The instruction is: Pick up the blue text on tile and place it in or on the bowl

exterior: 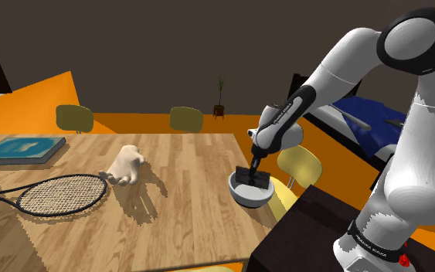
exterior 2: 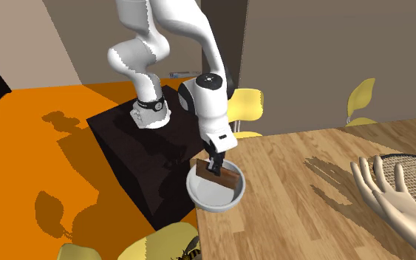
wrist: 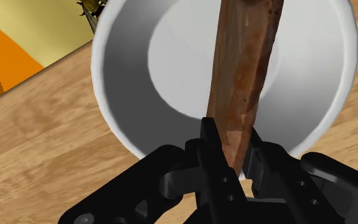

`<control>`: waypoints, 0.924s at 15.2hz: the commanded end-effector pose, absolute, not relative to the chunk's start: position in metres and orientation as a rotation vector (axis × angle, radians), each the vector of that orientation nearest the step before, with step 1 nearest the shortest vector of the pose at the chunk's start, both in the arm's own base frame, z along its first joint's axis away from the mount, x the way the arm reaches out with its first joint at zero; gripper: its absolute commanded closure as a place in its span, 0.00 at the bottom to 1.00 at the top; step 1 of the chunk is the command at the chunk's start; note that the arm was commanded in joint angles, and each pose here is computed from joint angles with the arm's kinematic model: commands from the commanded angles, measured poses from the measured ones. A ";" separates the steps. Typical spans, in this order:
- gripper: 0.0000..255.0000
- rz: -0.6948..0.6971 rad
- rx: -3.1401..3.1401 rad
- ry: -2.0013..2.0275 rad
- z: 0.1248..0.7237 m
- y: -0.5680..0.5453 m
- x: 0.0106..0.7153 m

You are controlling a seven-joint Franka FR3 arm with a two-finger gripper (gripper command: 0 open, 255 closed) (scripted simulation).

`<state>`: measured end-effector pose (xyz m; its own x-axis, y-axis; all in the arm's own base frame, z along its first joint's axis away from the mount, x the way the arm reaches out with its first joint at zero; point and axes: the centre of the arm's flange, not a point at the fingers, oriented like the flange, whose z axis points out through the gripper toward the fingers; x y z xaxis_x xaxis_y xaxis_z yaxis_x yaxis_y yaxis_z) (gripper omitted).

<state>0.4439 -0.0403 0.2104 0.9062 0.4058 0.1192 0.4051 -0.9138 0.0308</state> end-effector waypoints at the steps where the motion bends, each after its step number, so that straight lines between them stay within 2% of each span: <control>1: 1.00 0.194 3.061 0.651 0.209 -0.040 0.444; 6: 1.00 0.194 3.061 0.651 0.209 -0.040 0.444; 7: 0.00 0.194 3.061 0.651 0.209 -0.040 0.444; 12: 0.00 0.194 3.061 0.651 0.209 -0.040 0.444; 14: 0.00 0.194 3.061 0.651 0.235 -0.041 0.441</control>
<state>0.4409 -0.0412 0.2251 0.9061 0.4055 0.1205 0.4048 -0.9139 0.0310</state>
